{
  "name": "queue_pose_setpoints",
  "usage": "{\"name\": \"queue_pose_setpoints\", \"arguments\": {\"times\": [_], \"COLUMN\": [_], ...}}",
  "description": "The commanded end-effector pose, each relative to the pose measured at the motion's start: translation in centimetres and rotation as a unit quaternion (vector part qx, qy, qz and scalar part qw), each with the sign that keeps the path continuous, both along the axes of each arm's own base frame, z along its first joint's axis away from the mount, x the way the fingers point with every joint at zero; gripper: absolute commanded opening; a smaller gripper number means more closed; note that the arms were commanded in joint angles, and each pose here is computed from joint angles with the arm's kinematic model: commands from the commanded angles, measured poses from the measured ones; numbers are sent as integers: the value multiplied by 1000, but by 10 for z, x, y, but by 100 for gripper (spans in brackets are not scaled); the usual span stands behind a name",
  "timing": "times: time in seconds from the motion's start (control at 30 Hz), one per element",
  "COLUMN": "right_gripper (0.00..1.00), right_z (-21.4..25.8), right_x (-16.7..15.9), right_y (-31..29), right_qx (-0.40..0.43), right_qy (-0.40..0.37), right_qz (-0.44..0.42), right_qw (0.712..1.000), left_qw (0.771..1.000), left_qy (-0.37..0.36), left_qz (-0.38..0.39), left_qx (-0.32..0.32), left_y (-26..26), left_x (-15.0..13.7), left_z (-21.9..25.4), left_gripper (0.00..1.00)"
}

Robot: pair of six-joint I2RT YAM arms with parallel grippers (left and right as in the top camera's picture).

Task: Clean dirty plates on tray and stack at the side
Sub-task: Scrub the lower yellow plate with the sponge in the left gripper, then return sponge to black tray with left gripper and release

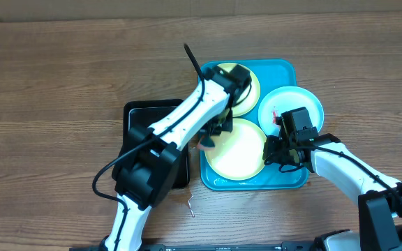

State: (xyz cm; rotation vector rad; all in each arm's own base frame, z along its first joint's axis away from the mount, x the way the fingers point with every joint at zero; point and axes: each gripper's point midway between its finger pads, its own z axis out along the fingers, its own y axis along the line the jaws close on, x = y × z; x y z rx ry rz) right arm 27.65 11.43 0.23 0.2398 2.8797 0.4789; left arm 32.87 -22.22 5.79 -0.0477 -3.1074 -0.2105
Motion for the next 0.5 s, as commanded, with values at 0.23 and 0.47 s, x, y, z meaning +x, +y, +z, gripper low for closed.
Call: {"name": "queue_pose_setpoints", "arguments": {"times": [0.23, 0.47], "right_gripper": [4, 4], "right_z": [-18, -18], "right_x": [-11, -11], "right_y": [-17, -17], "right_qx": [-45, -45], "right_qy": [26, 26], "right_qz": [-13, -13], "right_qw": [999, 999], "left_qw": [996, 993], "left_qy": [-55, -23], "left_qz": [8, 112], "left_qx": [-66, 33], "left_y": [40, 155], "left_x": [18, 12], "left_z": [99, 108], "left_gripper": [4, 4]}}
